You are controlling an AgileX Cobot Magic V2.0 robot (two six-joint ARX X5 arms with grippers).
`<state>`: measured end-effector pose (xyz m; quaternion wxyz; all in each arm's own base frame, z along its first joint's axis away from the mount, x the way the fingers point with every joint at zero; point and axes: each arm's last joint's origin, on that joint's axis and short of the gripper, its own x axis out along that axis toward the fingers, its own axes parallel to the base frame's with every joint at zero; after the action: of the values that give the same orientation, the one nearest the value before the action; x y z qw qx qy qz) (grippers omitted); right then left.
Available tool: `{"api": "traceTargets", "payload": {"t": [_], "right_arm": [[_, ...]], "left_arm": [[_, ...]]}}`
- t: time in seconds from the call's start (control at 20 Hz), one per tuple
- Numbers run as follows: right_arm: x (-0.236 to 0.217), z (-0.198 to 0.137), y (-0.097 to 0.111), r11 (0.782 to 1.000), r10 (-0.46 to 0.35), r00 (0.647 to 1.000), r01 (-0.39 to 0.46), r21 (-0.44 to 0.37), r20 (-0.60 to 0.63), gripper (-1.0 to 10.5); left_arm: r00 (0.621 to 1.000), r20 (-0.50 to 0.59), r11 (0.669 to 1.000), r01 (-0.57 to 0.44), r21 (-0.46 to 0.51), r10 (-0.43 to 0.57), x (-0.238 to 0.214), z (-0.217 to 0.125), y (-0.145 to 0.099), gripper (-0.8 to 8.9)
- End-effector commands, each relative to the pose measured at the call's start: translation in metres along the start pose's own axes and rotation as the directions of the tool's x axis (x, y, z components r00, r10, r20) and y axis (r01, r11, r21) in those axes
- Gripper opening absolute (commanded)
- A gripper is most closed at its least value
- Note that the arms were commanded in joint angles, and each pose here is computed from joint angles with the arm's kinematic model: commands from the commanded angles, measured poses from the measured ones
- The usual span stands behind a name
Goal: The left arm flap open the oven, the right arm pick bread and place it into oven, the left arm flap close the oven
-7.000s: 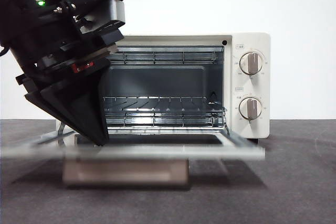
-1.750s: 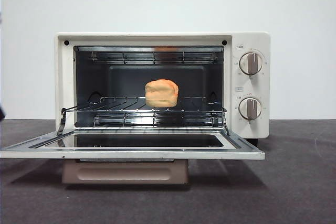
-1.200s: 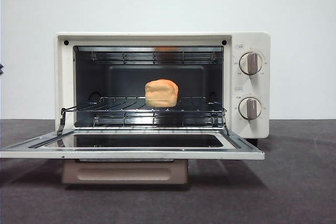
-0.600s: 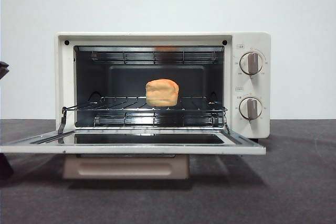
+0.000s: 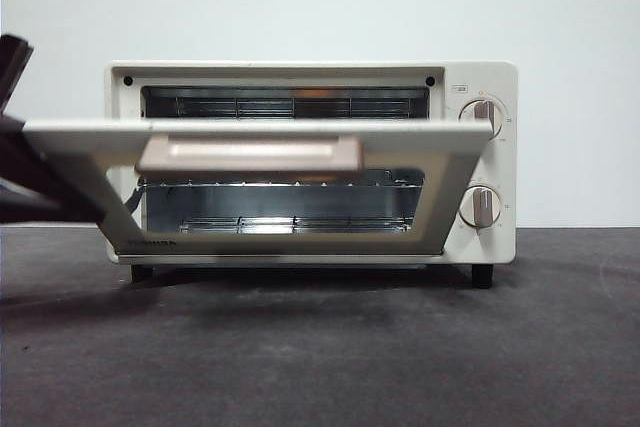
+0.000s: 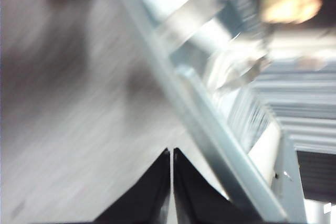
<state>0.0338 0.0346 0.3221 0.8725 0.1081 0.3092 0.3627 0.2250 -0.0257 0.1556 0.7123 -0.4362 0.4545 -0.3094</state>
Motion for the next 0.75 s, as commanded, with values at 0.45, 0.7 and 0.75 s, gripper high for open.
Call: {"api": "traceTargets", "payload": {"t": [0.45,0.7,0.75], "right_arm": [[-0.001,0.005,0.003,1.000,0.022,0.999,-0.022,-0.004,0.040,4.2],[-0.001,0.006,0.003,1.000,0.028,0.998,-0.027,-0.007,0.053,4.2],[-0.001,0.006,0.003,1.000,0.028,0.998,-0.027,-0.007,0.053,4.2]], "left_arm": [[0.931,0.274,0.961,0.267,-0.064,-0.241,-0.009,0.035,-0.041,0.15],[0.906,0.289,0.943,0.333,-0.031,-0.310,-0.013,0.038,-0.051,0.15],[0.904,0.282,0.940,0.340,-0.022,-0.320,-0.013,0.038,-0.052,0.15]]}}
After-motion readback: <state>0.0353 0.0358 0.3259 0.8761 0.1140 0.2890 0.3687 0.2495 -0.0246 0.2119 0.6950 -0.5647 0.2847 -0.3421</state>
